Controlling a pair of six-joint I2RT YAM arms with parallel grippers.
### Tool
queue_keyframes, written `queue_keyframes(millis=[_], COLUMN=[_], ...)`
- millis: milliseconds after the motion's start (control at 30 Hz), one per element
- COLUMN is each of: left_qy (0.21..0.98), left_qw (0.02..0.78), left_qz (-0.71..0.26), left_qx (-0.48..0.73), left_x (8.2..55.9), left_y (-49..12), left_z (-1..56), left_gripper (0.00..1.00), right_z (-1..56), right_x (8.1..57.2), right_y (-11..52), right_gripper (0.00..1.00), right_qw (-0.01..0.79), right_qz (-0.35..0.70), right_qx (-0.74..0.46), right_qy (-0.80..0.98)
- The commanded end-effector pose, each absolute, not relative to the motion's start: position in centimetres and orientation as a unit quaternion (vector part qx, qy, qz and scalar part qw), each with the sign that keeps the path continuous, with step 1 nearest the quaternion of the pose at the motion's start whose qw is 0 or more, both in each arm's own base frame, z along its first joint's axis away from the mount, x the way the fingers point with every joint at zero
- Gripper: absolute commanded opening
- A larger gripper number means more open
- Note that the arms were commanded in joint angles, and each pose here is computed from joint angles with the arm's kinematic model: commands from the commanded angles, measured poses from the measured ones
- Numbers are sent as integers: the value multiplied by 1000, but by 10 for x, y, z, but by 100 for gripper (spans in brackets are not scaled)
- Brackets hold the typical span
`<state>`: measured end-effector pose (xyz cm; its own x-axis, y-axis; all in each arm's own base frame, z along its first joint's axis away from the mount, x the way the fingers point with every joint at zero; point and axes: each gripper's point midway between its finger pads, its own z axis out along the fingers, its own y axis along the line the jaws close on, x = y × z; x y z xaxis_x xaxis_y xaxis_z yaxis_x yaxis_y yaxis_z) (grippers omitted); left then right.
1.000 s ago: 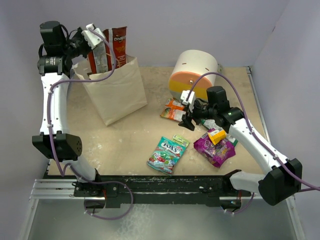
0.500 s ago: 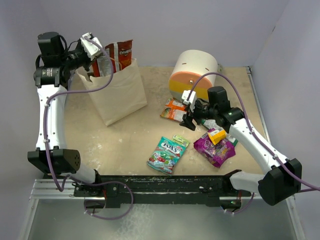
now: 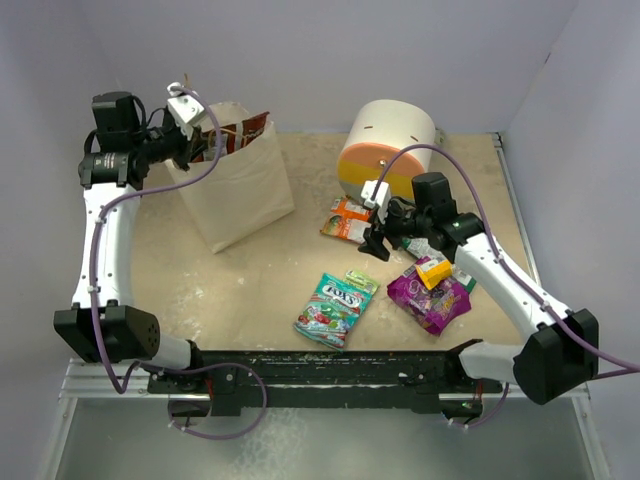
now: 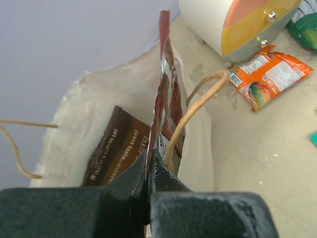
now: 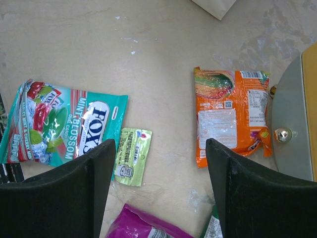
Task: Place the snacks into the paper bag
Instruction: Place the snack in the paper bag.
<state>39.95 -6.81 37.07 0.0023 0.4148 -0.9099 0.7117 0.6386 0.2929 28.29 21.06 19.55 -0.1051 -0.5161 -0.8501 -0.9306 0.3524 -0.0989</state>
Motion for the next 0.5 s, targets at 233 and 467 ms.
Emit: queue_keyframes(millis=[233, 467], left_qy=[729, 748], left_qw=[572, 554], left_qz=[-148, -147], left_qx=[346, 334], left_x=[399, 395], left_y=[-64, -61], left_z=[353, 343], left_gripper=[4, 15], right_z=[203, 202], right_x=[283, 282], right_y=[216, 217], right_gripper=[76, 77], right_qw=[439, 438], right_qz=[256, 259], right_qx=[-516, -515], right_qy=[690, 690])
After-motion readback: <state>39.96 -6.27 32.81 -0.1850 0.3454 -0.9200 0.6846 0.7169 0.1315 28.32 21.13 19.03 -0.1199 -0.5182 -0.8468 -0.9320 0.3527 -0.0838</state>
